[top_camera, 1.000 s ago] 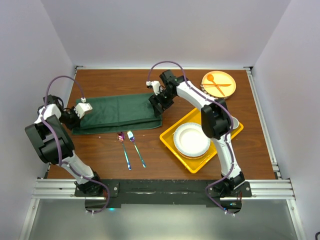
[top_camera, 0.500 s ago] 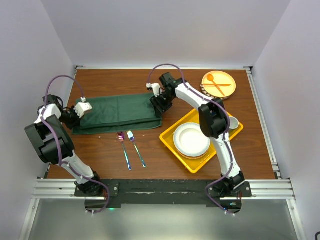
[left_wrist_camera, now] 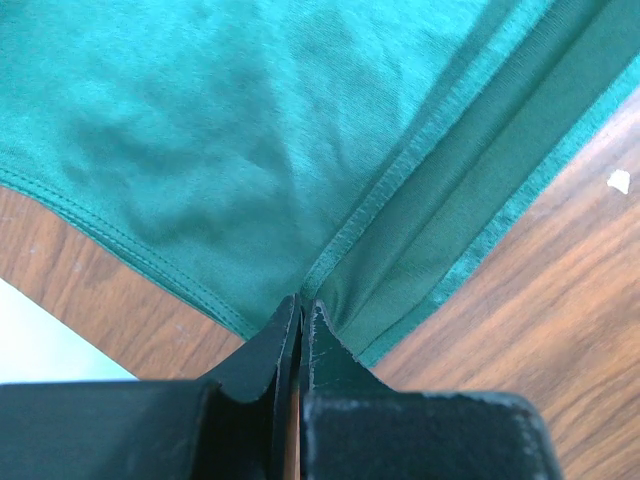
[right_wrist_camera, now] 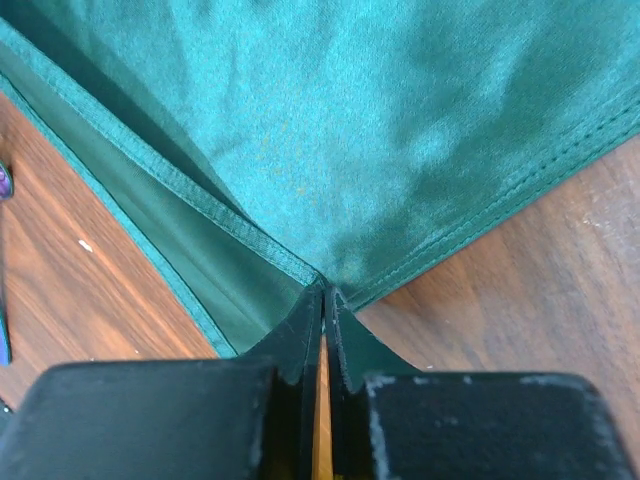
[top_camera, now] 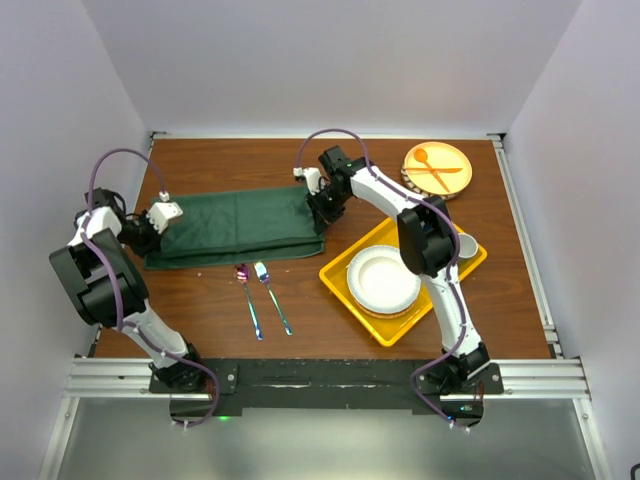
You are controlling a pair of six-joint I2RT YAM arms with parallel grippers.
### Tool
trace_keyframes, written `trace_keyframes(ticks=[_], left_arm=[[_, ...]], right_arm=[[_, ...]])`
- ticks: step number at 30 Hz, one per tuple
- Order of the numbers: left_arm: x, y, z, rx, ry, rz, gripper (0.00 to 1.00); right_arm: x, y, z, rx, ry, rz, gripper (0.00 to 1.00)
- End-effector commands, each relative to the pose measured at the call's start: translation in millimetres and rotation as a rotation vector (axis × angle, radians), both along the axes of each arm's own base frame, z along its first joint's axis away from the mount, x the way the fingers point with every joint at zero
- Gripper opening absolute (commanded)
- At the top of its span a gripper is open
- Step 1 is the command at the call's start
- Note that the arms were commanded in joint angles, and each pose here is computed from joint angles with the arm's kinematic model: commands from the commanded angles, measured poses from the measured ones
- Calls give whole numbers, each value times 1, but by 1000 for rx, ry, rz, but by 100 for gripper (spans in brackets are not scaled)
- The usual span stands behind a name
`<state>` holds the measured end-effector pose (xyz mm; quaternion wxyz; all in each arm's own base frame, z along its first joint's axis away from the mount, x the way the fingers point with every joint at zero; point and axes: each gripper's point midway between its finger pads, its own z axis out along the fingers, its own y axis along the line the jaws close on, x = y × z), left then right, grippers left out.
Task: Fold the napkin into a case and place the utensils inside
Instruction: Fold and flatten the napkin at the center of the board.
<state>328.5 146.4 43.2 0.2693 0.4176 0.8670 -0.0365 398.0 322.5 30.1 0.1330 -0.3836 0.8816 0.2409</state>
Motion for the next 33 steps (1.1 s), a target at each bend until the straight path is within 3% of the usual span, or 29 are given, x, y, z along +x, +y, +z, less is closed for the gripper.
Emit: trace_keyframes(ticks=[1, 11, 16, 19, 23, 33], left_arm=[[33, 13, 24, -72, -87, 107, 0], [123, 41, 94, -250, -311, 318, 0], [151, 46, 150, -280, -495, 334, 0], [143, 40, 149, -248, -491, 265, 0], [109, 26, 109, -212, -386, 161, 0], [42, 1, 26, -199, -212, 66, 0]], right_arm=[[20, 13, 47, 89, -125, -30, 0], [121, 10, 130, 266, -441, -230, 0], [139, 12, 181, 386, -559, -237, 0], [127, 16, 192, 419, -570, -182, 0], [96, 15, 160, 383, -505, -97, 0], [38, 5, 93, 197, -512, 163, 0]])
